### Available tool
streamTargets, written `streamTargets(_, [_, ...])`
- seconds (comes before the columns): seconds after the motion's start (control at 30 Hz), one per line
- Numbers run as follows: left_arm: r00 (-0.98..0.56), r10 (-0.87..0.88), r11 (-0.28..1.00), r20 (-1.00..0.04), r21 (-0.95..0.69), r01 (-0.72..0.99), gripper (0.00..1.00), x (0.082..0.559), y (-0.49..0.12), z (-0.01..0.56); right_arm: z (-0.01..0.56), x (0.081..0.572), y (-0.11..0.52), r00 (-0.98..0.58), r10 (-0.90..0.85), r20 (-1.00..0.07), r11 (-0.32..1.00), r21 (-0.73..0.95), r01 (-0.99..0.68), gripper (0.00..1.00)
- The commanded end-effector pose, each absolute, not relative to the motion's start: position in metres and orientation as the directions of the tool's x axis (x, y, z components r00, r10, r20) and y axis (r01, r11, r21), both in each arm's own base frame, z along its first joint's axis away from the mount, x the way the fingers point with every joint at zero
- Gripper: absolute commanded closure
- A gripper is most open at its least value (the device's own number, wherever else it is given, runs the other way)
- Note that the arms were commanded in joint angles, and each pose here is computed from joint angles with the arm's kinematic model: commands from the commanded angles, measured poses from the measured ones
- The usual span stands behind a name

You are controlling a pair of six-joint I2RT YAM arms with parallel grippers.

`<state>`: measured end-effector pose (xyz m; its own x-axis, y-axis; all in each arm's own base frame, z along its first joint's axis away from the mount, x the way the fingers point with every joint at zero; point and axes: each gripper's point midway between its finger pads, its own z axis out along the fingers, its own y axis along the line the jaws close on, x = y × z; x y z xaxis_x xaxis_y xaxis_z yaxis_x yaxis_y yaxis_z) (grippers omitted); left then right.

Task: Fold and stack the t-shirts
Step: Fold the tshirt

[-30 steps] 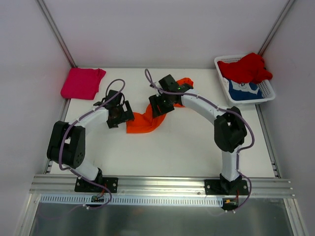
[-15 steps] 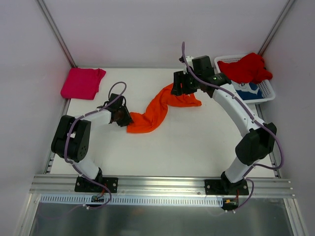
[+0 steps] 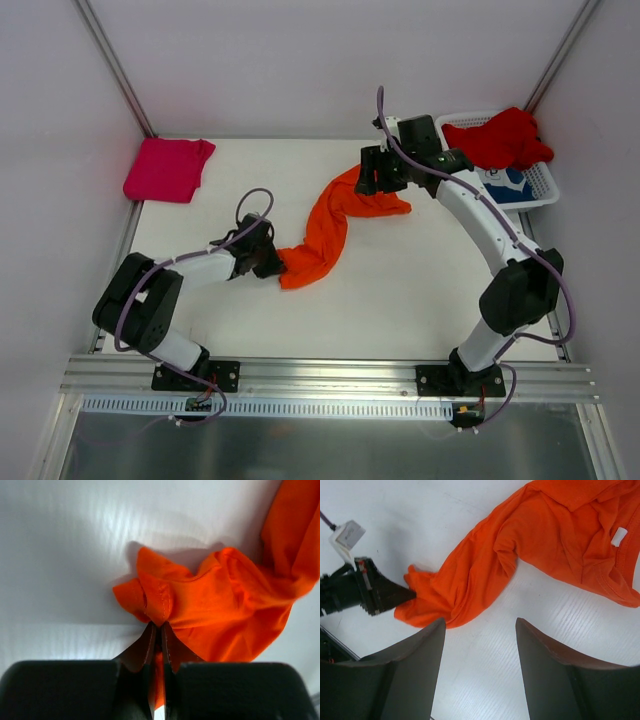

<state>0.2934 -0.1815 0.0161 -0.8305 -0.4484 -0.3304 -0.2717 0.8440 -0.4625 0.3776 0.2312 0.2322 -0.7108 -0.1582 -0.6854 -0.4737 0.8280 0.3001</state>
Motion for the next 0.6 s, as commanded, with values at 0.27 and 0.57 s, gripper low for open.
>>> streamTargets(0.27, [-0.868,-0.44,0.871,-0.231,-0.344,-0.35,1.0,0.171,-0.188,-0.01,0.244,0.407,0.23,-0.701,-0.109,-0.704,0.822,0.333,-0.462,0.38])
streamTargets(0.57, [-0.905,-0.367,0.908,-0.213,-0.295,-0.299,1.0,0.109,-0.228,-0.019,0.24,0.42,0.225,-0.713,-0.089,-0.696,0.828,0.346,-0.441,0.38])
